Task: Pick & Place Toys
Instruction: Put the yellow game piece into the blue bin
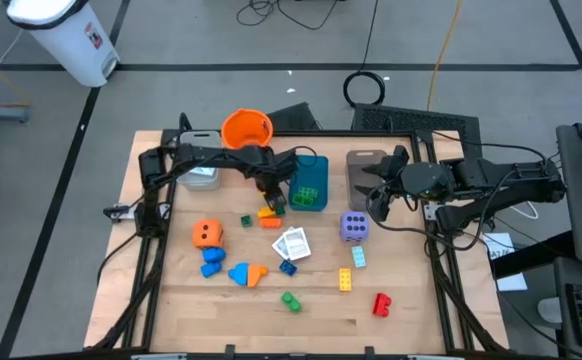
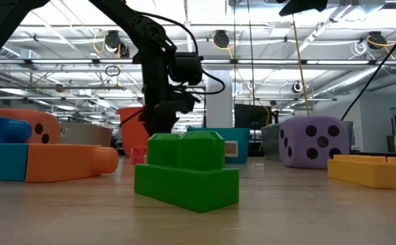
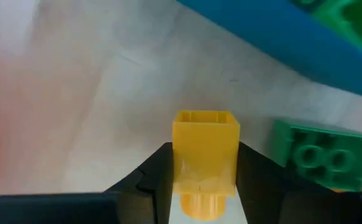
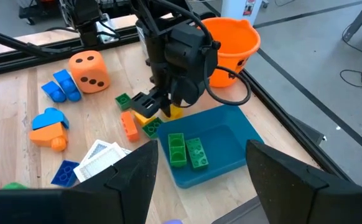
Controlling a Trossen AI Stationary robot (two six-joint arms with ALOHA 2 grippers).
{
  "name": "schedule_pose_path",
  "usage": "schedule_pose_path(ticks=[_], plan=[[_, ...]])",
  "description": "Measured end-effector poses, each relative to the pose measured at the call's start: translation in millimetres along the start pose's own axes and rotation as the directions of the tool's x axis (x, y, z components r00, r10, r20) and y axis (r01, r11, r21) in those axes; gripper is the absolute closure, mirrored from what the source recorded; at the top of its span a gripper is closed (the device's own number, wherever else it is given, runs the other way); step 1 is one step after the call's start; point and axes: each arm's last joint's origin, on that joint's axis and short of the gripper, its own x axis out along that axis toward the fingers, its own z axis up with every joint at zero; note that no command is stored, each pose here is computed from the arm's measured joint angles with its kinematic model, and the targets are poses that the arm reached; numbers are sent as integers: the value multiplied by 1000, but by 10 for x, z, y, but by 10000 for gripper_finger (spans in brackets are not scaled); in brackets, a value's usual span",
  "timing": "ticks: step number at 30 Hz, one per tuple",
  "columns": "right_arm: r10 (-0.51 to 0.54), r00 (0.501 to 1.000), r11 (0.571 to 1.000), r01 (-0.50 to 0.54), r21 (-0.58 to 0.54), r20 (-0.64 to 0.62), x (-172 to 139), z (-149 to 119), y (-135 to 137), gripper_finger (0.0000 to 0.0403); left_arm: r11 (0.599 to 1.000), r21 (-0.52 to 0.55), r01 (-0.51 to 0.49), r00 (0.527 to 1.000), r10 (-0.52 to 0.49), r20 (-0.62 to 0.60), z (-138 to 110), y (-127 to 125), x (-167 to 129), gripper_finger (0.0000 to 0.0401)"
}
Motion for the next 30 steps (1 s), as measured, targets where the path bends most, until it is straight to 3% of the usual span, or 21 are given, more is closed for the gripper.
schedule_pose_path(ticks=[5, 9, 13, 16, 19, 24, 30], plan=[[1, 1000, 1000, -1, 0, 1, 0, 1, 1, 165, 1000, 10, 23, 1000, -23, 16, -49, -111, -176, 237], [4, 1000, 1000, -4, 4, 11, 1, 11, 5, 165, 999, 20, 27, 997, -28, 68, -125, -159, -493, 251], [16, 999, 1000, -15, -19, 51, 0, 53, 18, 165, 998, -11, 54, 978, -51, 203, -231, -165, -978, 258], [32, 993, 999, -29, -33, 113, -6, 118, 36, 165, 995, -32, 95, 937, -78, 341, -335, -168, -1368, 255], [53, 979, 998, -45, -42, 199, -21, 208, 57, 165, 989, -54, 135, 861, -90, 501, -449, -164, -1756, 242], [117, 929, 993, -104, -55, 351, -62, 375, 103, 165, 970, -30, 242, 664, -143, 734, -593, -181, -2284, 250], [284, 861, 957, -226, -182, 423, 106, 515, 213, 165, 911, 180, 372, 436, -342, 832, -631, -285, -2622, 249]])
